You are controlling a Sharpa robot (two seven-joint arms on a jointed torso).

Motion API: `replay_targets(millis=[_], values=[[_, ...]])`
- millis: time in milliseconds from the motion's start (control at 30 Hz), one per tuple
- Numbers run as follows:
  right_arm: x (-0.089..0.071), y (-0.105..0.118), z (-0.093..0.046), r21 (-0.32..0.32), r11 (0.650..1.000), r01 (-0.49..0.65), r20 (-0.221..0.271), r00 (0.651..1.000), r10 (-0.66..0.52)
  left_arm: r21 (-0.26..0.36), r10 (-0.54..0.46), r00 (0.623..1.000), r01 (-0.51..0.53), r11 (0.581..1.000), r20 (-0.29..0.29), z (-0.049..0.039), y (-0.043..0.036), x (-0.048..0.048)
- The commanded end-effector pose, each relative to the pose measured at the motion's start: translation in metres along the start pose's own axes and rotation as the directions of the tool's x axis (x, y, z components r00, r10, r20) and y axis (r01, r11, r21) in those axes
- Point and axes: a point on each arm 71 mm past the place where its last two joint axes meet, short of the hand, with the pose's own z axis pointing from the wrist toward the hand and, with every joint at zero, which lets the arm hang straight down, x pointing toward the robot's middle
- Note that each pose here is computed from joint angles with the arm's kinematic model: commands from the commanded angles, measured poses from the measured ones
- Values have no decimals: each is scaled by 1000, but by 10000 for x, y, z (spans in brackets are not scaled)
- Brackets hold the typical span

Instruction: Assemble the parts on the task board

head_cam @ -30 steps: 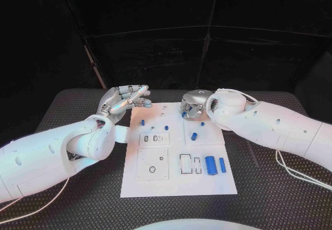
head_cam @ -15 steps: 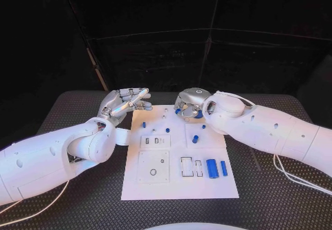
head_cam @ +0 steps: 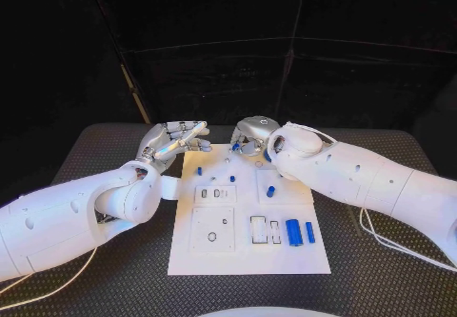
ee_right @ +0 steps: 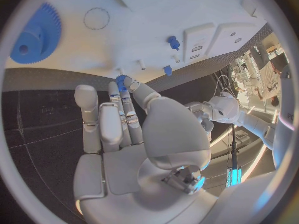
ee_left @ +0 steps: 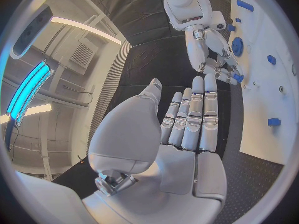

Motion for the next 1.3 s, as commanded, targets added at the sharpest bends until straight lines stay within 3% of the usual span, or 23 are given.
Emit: replay_targets(millis=[33,1000,1300], values=[[-25,14,28,-17,1000,-2,21,1000,2,11,-3,1000,3,1000,-15,4,-24,21],[95,48,186,-3,1000,4,-68,998,-4,15,-4,1000,5,1000,-21,17,-46,40],[97,45,197,-5,1000,3,-62,998,-4,15,-4,1000,4,1000,-21,19,-46,37]])
